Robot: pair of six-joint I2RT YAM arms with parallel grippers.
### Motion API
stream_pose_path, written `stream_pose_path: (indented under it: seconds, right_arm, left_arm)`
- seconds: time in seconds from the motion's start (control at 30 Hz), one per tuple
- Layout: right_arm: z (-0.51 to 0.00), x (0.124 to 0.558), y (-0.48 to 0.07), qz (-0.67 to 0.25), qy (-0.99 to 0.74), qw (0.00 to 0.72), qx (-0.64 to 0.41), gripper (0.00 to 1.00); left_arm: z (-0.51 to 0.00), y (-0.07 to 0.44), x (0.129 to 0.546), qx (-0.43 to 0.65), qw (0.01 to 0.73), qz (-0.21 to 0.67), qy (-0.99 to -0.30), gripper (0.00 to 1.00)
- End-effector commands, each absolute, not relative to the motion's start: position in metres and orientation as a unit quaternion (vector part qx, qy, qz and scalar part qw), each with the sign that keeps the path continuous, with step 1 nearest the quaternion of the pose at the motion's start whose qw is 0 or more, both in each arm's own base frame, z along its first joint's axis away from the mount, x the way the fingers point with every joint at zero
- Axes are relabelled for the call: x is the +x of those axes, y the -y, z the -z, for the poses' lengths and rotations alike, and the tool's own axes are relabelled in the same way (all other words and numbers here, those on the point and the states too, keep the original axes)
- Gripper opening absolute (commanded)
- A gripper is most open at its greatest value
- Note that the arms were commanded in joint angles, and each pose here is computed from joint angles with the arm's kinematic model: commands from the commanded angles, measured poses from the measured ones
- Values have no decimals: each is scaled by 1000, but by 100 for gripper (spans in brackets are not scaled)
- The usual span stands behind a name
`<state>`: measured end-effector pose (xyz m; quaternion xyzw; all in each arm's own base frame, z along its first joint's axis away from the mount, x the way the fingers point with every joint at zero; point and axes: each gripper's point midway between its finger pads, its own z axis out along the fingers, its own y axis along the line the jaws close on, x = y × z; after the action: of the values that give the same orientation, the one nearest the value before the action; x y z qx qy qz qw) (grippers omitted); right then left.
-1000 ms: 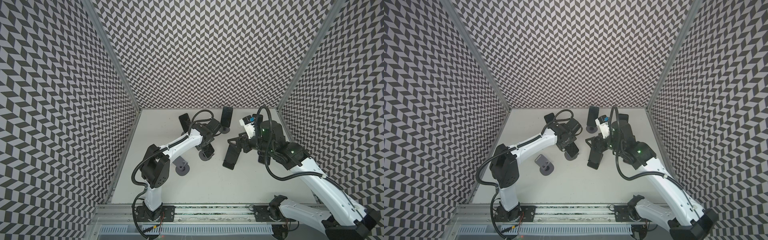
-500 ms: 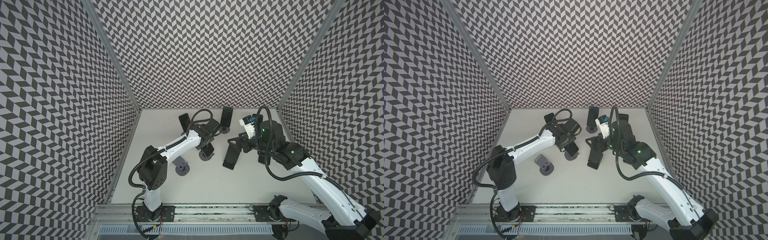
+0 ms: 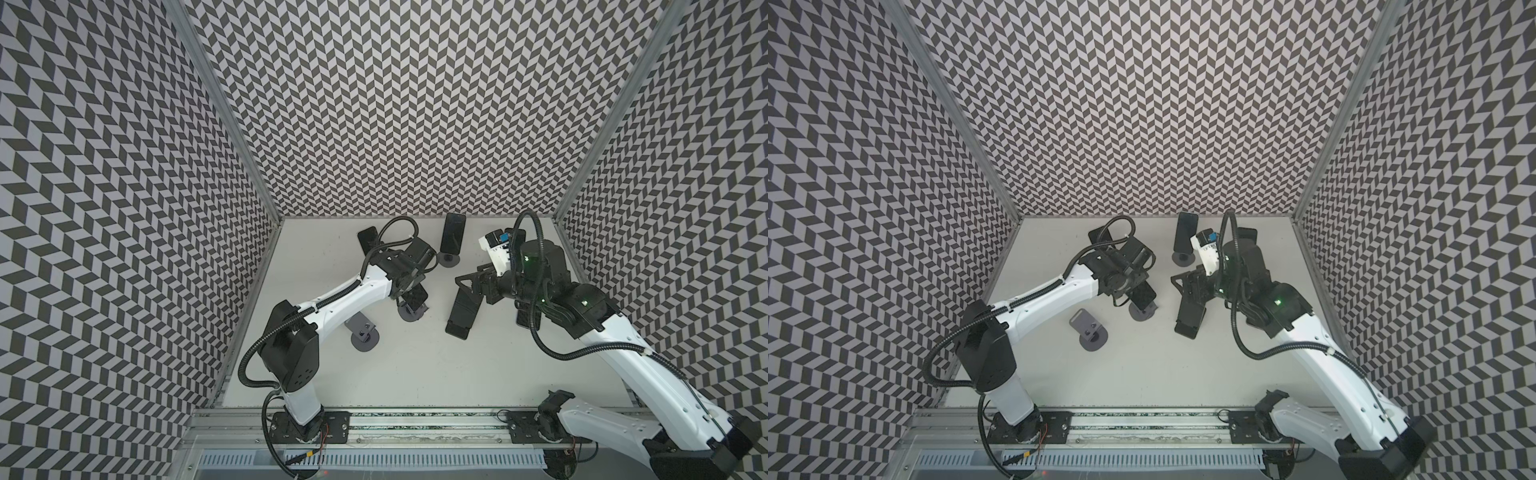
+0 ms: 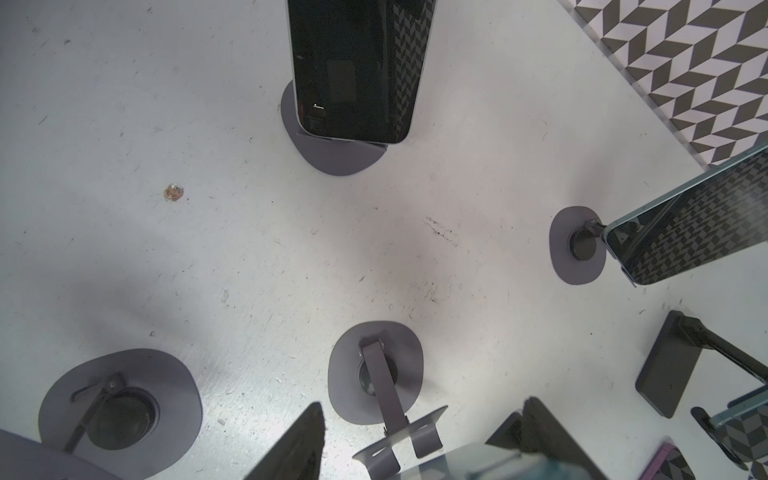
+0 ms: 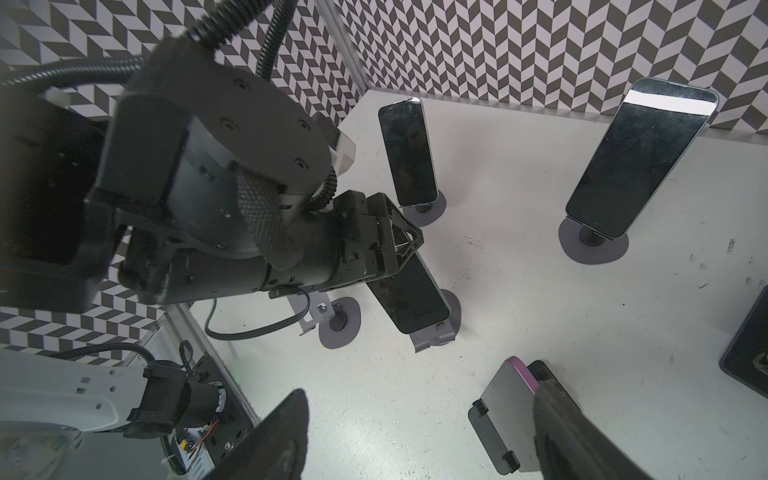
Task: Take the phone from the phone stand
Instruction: 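Swing the held teal-edged phone toward the far corner beside the left arm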
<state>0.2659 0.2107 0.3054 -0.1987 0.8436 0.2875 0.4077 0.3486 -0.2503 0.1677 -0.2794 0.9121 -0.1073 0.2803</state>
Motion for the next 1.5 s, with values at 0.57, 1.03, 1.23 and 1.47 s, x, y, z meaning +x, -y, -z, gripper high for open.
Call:
stream_pose_path:
  seconds: [0.57,1.03,1.23,1.47]
  right_arm:
    - [-336,276,-216,-298,-820,447,-195,81]
    - [-352,276,-217,-308,-806,466,-194,80]
    - [-352,274,-218,-313,-806,463,-196,80]
    - [-352,274,-220,-316,-805,461,-197,79]
  left_arm:
    - [-215,248,353,-276,328,154,-890,66]
    - [-238,248,350,-248,347,180,-886,66]
    - [-248,248,351,-225,361,195,-884,66]
    - [-257,248,355,-193,369,211,-885,66]
